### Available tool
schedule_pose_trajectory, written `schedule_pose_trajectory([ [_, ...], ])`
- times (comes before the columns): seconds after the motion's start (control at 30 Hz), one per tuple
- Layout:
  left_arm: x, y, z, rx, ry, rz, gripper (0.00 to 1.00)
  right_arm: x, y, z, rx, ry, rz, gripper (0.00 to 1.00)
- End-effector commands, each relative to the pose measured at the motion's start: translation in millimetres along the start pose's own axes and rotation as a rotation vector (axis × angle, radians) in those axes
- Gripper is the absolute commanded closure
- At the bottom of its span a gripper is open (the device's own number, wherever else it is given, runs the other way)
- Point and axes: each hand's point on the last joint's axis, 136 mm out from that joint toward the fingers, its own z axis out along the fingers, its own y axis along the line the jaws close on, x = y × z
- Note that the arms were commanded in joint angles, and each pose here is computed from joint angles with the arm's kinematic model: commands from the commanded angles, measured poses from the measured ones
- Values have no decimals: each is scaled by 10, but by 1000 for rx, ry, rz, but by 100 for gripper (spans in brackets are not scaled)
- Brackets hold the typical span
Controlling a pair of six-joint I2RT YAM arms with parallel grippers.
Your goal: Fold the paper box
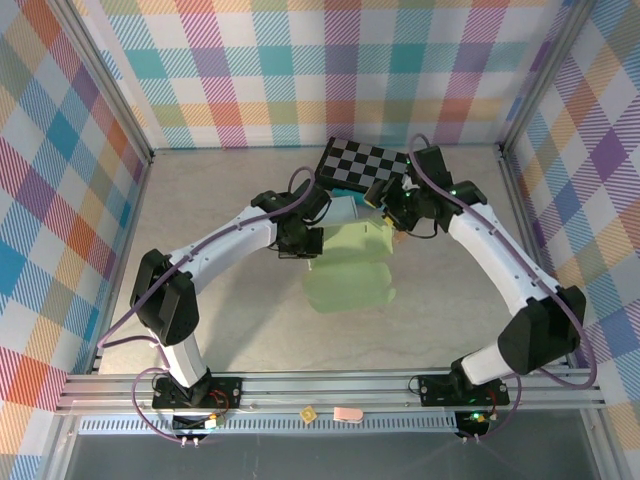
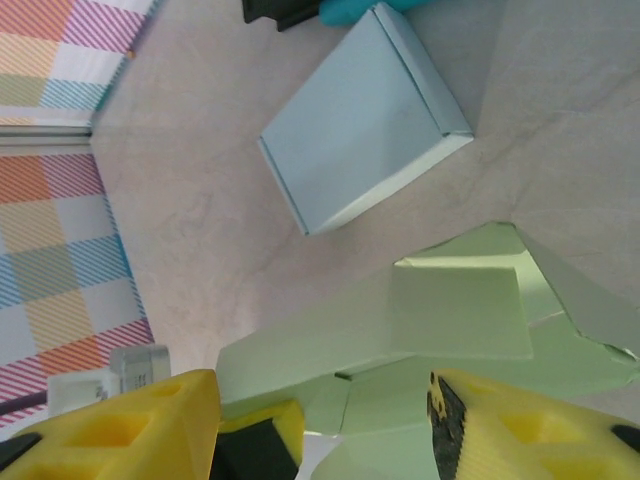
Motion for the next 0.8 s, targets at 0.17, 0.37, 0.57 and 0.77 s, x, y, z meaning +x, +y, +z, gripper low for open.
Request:
schedule_pose_trajectory([
  [0.17, 32, -19, -151, 24, 19, -20, 100, 133, -113, 207, 38, 104, -34, 42],
  [0.37, 39, -44, -142, 43, 13, -20, 100, 140, -165, 326, 38, 113, -48, 43],
  [0.57, 22, -54, -157, 45, 8, -20, 100, 220, -109, 435, 4, 179, -35, 43],
  [0.77, 1, -65, -157, 47, 1, -20, 100, 251, -30, 398, -37, 165, 28, 47],
])
